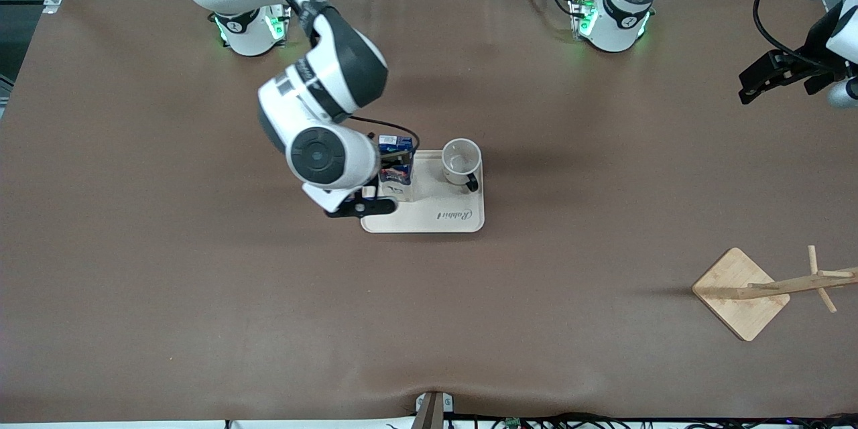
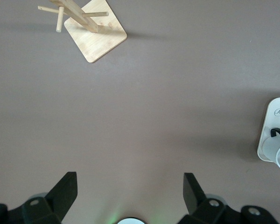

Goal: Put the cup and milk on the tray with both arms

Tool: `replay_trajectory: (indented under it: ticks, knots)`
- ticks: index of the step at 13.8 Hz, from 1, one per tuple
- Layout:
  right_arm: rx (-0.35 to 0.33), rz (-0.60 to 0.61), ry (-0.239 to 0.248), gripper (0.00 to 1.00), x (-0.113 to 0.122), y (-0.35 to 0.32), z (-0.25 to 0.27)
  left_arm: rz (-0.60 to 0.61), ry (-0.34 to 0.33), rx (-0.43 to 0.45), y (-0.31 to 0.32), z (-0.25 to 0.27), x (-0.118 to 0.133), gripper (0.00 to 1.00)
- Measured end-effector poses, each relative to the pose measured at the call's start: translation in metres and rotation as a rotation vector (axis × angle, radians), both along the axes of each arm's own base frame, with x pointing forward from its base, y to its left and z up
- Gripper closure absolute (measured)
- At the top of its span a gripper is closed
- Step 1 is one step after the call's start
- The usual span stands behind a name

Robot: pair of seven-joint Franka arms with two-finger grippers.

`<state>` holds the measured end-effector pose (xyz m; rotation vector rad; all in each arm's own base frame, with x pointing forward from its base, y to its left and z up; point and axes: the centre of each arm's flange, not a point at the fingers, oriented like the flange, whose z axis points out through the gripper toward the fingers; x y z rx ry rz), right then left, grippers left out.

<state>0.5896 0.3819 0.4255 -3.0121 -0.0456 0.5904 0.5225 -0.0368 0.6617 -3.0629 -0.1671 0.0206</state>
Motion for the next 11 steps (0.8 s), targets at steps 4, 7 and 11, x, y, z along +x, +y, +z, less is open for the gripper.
replay_trajectory:
  ticks: [4,7,11]
  knots:
    - [0.022,-0.140,-0.120,0.00,0.029,-0.108,0.104,-0.002,-0.003,0.000,-0.001,0.002,0.000,0.00]
    - [-0.108,-0.134,-0.275,0.00,0.023,-0.172,0.171,-0.007,-0.004,0.000,-0.003,0.002,-0.001,0.00]
    - [-0.203,-0.131,-0.286,0.00,0.014,-0.242,0.199,-0.027,-0.006,0.001,-0.014,0.003,-0.003,0.00]
